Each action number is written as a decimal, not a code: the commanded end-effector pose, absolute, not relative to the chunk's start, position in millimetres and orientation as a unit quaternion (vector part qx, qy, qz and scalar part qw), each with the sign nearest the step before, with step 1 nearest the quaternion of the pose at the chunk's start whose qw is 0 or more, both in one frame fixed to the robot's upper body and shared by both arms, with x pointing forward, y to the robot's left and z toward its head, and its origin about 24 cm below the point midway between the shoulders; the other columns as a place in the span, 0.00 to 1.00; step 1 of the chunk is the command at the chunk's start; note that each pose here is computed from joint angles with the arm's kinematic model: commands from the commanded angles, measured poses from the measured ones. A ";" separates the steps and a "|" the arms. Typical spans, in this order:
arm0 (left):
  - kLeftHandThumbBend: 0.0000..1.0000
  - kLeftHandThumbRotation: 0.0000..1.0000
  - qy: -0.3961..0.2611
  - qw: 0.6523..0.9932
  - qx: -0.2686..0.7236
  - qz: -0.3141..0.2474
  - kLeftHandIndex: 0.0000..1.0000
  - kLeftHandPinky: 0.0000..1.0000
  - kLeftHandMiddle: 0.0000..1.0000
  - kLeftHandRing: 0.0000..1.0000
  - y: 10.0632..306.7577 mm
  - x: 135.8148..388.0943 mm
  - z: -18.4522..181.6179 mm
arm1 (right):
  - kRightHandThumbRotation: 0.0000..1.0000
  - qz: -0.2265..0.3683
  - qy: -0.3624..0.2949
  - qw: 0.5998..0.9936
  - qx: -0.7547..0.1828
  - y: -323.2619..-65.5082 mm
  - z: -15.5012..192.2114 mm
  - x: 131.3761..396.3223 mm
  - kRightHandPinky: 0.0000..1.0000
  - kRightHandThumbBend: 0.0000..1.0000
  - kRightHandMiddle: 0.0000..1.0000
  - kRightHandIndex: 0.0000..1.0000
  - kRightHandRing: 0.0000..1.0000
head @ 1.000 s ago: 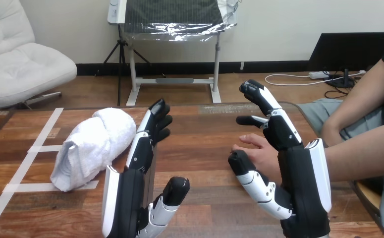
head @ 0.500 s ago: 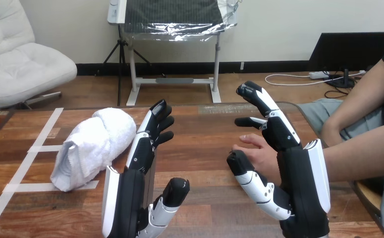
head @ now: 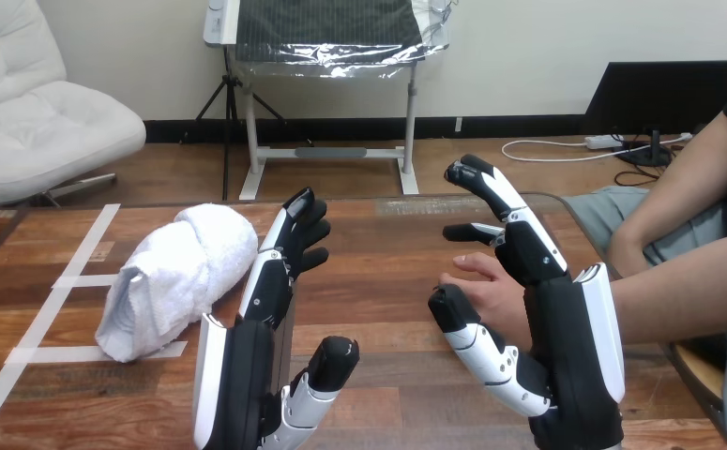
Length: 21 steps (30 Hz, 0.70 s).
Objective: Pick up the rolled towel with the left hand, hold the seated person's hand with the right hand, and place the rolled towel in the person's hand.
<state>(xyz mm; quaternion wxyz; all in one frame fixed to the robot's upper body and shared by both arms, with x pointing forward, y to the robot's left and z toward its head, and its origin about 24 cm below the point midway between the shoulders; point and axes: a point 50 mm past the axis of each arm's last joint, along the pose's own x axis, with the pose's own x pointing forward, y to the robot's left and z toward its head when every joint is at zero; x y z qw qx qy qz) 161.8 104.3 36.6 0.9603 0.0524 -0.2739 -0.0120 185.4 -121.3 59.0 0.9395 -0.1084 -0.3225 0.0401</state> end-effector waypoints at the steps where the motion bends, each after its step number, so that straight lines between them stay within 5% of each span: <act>1: 0.81 0.95 -0.292 0.956 0.020 0.000 0.92 0.81 0.90 0.87 94.6 168.8 43.0 | 0.69 0.034 -0.344 0.933 -0.102 -119.4 66.7 191.1 0.70 0.56 0.91 0.83 0.90; 21: 0.80 0.94 -0.293 0.956 0.018 -0.001 0.91 0.80 0.90 0.86 94.7 169.6 42.4 | 0.69 0.034 -0.347 0.932 -0.099 -119.7 67.0 191.7 0.70 0.56 0.91 0.83 0.90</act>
